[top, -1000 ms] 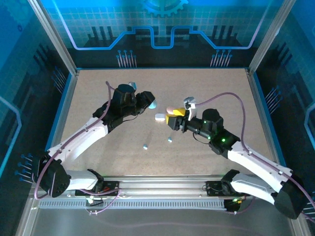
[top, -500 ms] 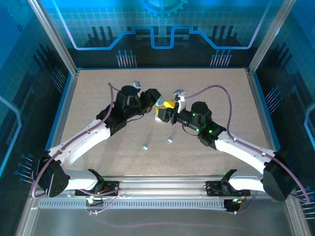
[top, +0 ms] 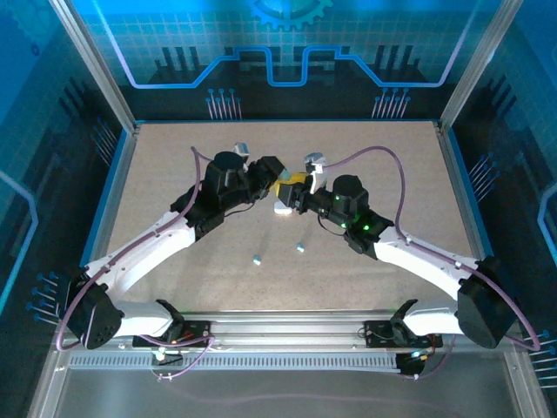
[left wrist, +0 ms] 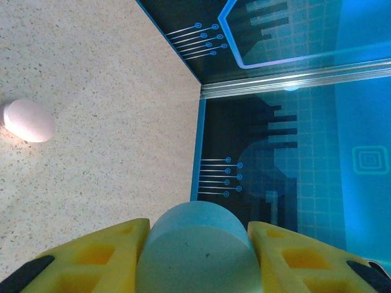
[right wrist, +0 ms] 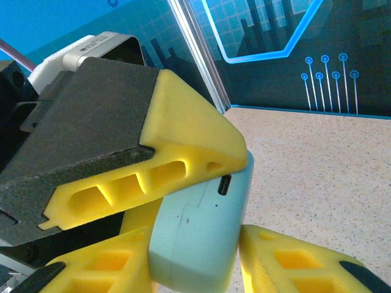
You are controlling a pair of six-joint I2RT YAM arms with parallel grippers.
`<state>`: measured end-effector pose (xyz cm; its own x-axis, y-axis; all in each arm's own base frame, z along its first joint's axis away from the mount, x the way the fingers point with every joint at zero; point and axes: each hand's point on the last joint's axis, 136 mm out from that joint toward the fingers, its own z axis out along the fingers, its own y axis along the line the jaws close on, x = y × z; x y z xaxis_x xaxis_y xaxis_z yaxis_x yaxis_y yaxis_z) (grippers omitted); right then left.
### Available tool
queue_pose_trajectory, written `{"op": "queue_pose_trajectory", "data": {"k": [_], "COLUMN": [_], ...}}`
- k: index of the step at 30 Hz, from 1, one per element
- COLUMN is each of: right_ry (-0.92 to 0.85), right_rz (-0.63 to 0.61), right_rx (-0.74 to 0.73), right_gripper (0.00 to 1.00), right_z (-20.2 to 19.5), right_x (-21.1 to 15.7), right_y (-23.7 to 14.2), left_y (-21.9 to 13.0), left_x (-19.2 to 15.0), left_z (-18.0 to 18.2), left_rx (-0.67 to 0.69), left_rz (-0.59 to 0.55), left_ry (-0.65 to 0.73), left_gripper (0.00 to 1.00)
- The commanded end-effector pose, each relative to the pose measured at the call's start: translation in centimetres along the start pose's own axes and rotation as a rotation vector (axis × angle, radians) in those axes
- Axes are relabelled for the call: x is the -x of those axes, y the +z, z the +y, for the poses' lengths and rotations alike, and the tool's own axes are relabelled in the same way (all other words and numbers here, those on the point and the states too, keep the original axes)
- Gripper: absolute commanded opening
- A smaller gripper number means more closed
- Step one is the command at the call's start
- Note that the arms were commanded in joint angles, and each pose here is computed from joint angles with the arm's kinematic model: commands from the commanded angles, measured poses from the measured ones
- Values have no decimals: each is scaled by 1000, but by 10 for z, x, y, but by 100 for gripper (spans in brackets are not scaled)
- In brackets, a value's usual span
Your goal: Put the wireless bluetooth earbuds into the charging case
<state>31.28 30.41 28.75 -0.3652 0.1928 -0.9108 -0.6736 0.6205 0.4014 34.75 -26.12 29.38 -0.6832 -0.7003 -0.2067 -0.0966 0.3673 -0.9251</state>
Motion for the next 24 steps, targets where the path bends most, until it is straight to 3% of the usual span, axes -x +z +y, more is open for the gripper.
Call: {"op": "queue_pose_trajectory", "data": {"k": [1, 6, 9, 11, 14, 19, 21, 24], "right_ry": [-13, -1, 26, 75, 185, 395, 481, 574], "right_rz": [-83, -72, -44, -14, 69, 221, 291, 415], "right_rx": [21, 24, 43, 86, 177, 286, 319, 409], "right_gripper": [37, 26, 23, 22, 22, 22, 23, 23], "right_z": [11, 11, 10, 11, 8, 3, -2, 4], "right_x": [27, 27, 27, 27, 23, 35, 35, 35], "right_y": [3, 0, -5, -11, -22, -44, -51, -61], "left_y": [-9, -11, -13, -17, -29, -54, -60, -62], "left_x": [-6, -7, -7, -6, -1, -21, -30, -47], "left_z": [-23, -26, -32, -40, -56, -66, -57, -36], "left_rx": [-70, -79, -103, -133, -197, -379, -429, -444], "left_rz": [17, 15, 8, -11, -76, -143, -148, -68], "left_ry": [19, 43, 111, 210, 471, 1057, 1247, 1514], "left_gripper": [37, 41, 52, 66, 81, 88, 86, 80]}}
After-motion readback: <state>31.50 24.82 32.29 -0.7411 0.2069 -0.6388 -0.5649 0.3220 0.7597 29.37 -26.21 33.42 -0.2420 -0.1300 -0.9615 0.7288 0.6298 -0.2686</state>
